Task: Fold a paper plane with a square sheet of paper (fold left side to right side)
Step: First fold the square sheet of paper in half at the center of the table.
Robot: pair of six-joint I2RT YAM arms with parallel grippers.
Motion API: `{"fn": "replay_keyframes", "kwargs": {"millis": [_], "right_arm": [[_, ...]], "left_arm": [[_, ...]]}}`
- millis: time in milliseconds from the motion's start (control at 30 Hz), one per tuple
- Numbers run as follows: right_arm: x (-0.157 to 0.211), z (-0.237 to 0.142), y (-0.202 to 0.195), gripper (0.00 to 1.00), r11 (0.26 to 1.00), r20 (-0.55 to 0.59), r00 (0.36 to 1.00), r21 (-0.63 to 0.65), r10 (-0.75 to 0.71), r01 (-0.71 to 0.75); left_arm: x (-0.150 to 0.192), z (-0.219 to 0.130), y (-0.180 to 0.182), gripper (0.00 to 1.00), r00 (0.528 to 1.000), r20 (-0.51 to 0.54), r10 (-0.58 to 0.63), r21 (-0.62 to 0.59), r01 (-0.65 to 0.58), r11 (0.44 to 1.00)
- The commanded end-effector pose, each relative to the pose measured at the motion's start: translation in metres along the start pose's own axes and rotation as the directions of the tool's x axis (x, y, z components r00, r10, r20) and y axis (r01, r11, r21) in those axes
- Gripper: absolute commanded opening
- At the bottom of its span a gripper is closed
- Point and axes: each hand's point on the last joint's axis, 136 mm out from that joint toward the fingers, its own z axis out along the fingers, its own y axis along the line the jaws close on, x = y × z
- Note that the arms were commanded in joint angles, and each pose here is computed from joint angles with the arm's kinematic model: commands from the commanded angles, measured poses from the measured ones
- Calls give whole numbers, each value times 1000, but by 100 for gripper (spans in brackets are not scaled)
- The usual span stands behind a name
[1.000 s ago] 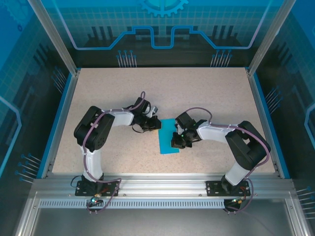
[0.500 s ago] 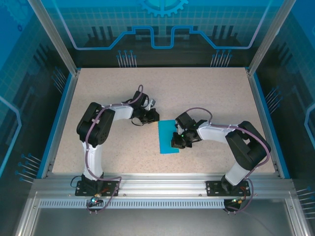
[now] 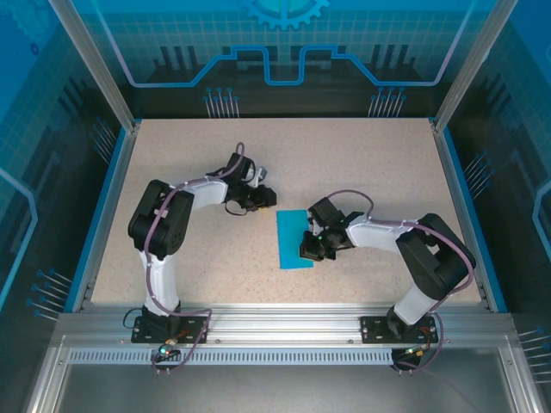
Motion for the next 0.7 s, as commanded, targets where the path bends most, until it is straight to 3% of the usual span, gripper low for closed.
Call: {"fn": "replay_keyframes", "kwargs": {"millis": [0, 133, 333, 667], "right_arm": [[14, 7, -14, 8, 998, -4, 999, 45, 47, -47], [-9, -14, 10, 12, 999, 125, 992, -19, -34, 36], [-32, -54, 20, 40, 993, 306, 945, -5, -114, 121], [-39, -85, -9, 66, 996, 391, 917, 16, -83, 83]], "left_arm": [[-19, -41, -27, 35, 996, 76, 54, 11, -55, 998], [1, -53, -33, 36, 998, 58, 10, 41, -13, 999], [51, -41, -48, 36, 998, -59, -30, 80, 35, 996], [86, 7, -50, 35, 984, -174, -39, 23, 43, 999]]}}
